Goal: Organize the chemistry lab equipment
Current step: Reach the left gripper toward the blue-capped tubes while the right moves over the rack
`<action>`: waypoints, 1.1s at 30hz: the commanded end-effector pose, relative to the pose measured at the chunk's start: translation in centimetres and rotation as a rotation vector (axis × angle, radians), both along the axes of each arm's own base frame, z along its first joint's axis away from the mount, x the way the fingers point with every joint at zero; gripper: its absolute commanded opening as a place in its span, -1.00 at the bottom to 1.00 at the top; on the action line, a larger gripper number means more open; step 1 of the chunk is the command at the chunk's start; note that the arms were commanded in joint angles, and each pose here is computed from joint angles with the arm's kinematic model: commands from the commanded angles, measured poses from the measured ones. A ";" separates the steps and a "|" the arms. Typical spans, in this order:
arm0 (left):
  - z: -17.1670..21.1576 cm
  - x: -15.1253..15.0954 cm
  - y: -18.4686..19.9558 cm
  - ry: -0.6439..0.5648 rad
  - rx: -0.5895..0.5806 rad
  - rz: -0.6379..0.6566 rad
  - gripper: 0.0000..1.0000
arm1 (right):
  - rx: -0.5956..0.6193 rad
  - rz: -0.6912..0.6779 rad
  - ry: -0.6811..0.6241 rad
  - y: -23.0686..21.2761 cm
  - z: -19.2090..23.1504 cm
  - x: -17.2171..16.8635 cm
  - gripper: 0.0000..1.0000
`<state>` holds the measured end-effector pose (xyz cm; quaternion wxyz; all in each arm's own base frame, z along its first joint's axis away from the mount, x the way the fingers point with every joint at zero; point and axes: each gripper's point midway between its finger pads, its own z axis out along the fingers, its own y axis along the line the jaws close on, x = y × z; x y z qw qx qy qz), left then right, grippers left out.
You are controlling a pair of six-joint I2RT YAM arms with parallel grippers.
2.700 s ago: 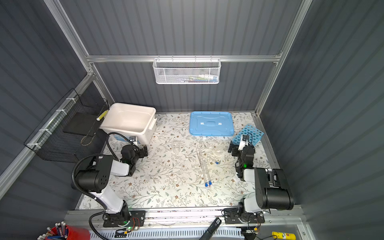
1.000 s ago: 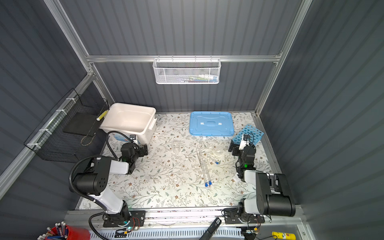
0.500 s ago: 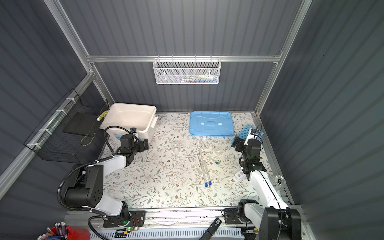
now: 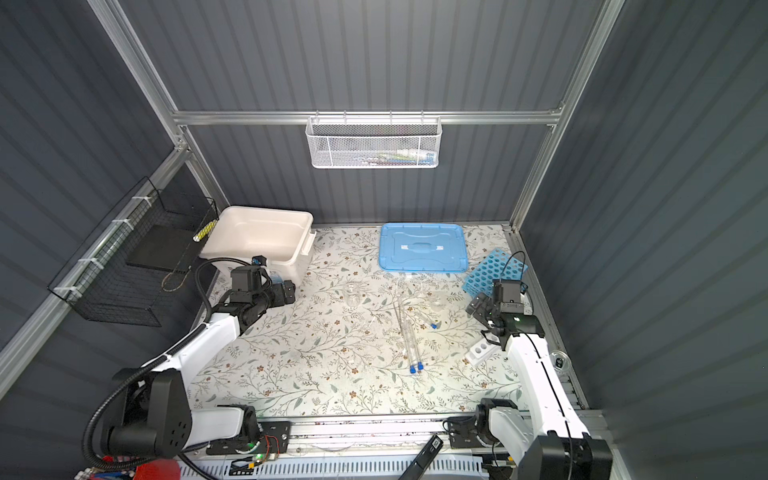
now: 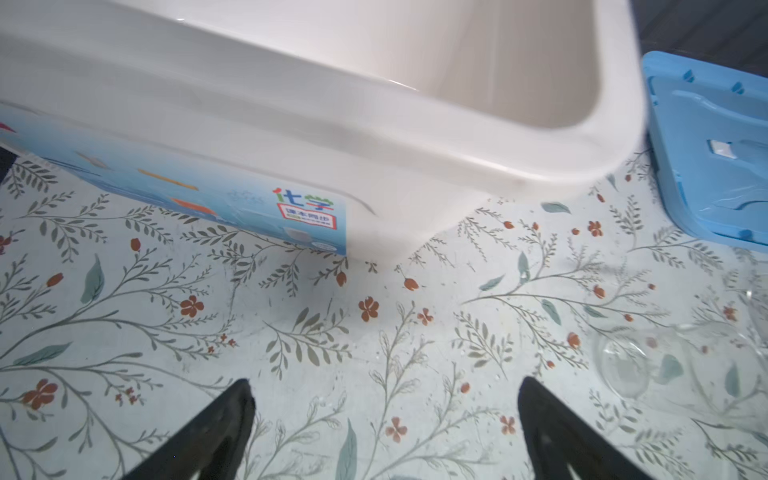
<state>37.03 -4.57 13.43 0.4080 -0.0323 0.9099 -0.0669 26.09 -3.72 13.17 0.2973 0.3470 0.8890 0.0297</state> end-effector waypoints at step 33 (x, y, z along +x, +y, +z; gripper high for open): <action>3.8 -4.7 -4.6 0.074 -0.068 -0.089 1.00 | 0.145 -0.010 0.384 0.1 -9.3 -1.9 0.11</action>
